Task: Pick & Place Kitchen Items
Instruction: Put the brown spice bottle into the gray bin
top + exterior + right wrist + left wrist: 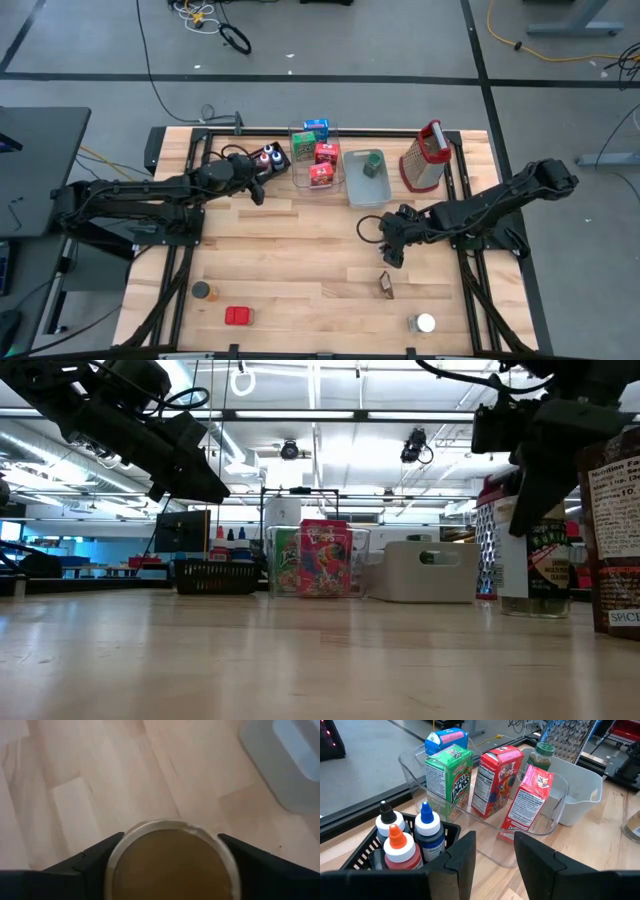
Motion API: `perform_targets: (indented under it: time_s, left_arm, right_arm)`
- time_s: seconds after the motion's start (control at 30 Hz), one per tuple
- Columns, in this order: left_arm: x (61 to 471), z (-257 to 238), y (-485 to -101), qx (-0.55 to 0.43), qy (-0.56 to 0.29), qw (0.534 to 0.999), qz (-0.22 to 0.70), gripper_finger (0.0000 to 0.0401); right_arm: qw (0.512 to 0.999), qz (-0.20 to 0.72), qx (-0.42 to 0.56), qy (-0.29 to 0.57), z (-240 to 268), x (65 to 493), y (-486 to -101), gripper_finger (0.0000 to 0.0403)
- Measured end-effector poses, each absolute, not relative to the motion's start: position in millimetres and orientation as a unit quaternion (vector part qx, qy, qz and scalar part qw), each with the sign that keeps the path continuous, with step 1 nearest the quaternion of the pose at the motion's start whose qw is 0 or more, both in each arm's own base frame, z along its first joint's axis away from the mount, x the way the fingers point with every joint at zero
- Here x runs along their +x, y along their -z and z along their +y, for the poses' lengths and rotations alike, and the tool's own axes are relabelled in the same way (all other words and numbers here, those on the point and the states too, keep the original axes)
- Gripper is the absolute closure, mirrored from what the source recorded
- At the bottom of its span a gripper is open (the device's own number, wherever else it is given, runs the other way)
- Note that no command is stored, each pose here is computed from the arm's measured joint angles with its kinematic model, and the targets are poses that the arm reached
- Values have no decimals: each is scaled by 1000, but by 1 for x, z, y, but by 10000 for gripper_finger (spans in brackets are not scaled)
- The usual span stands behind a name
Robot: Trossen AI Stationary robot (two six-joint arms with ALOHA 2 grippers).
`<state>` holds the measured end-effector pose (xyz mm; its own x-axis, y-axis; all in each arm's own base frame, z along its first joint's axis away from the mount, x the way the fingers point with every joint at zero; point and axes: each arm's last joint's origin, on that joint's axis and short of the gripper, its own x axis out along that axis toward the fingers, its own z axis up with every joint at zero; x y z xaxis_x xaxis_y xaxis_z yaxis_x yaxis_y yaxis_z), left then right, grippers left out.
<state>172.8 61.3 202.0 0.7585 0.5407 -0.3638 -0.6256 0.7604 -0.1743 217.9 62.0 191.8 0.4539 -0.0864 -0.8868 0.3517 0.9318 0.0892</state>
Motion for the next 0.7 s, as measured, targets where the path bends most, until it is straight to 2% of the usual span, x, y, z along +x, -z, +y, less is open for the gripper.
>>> perform_targets:
  time_s: [0.17,0.33,0.53,0.7]
  left_arm:
    - [173,61,-202,-144,-315,927,148,259]
    - [173,61,-202,-144,-315,927,148,259]
    - [173,61,-202,-144,-315,927,148,259]
    - [173,61,-202,-144,-315,927,147,259]
  right_arm:
    - [839,513,137,120,63,217,-192,119]
    - [857,482,139,120,64,223,-194,120]
    - [934,339,84,72,68,248,-214,120]
    - [961,251,50,104,56,262,-231,120]
